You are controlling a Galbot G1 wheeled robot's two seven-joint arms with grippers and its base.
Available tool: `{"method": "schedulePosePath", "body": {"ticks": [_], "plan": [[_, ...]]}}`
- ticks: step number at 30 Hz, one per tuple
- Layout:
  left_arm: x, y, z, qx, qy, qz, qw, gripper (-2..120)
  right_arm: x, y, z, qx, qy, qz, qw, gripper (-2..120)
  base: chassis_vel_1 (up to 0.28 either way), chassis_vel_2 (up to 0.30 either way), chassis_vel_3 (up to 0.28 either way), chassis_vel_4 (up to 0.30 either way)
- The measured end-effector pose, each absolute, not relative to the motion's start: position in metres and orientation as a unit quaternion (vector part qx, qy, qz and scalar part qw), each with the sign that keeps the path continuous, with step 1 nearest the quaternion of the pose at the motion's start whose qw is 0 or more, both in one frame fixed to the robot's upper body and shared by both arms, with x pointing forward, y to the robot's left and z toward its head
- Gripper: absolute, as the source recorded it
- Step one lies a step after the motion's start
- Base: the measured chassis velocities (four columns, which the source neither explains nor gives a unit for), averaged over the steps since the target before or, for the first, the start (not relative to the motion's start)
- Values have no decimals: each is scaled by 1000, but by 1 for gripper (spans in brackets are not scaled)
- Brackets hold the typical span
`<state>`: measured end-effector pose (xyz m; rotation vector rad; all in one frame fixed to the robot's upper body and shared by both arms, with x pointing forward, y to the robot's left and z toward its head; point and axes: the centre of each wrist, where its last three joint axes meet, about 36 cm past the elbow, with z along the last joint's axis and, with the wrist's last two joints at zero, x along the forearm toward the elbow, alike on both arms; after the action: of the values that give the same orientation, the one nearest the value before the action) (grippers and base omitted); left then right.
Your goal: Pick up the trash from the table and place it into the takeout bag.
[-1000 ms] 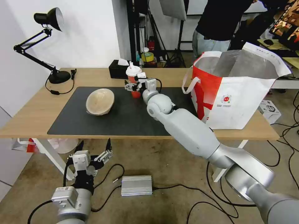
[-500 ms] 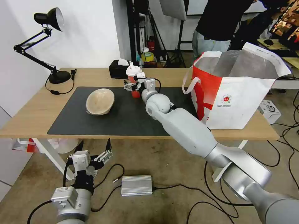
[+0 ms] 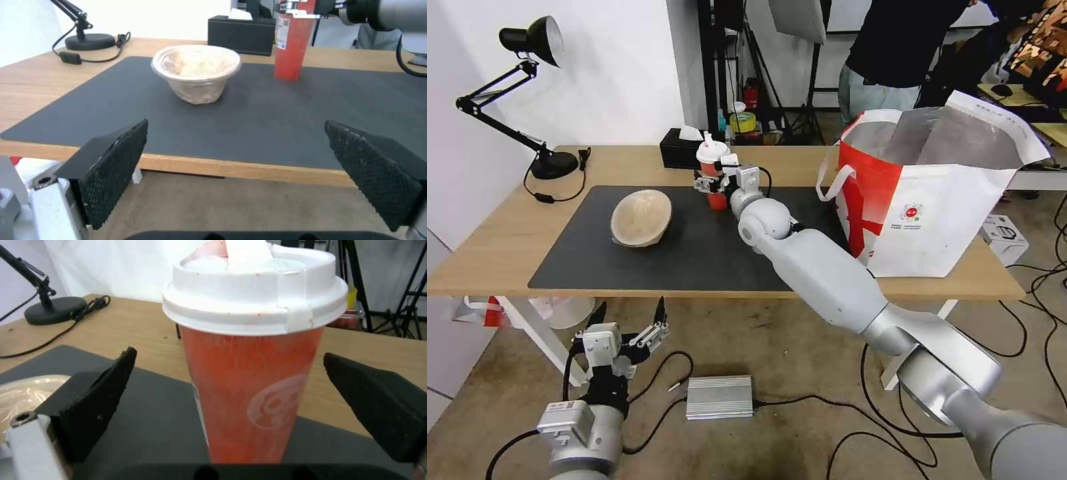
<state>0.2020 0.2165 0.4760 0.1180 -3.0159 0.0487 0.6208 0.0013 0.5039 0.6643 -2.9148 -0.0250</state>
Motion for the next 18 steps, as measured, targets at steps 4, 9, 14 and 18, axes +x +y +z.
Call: {"method": "schedulePosePath", "body": {"ticks": [4, 9, 14, 18], "plan": [[202, 216, 476, 39, -997, 15, 62, 98, 625, 2, 503, 220, -972, -10, 77, 100, 0, 0, 0, 0], [202, 216, 476, 39, -997, 15, 62, 98, 626, 2, 502, 220, -972, -10, 79, 100, 0, 0, 0, 0], [201, 216, 475, 38, -997, 14, 63, 98, 627, 2, 502, 220, -972, -11, 78, 100, 0, 0, 0, 0], [201, 216, 475, 38, -997, 14, 63, 98, 628, 2, 501, 219, -972, -11, 80, 100, 0, 0, 0, 0]]}}
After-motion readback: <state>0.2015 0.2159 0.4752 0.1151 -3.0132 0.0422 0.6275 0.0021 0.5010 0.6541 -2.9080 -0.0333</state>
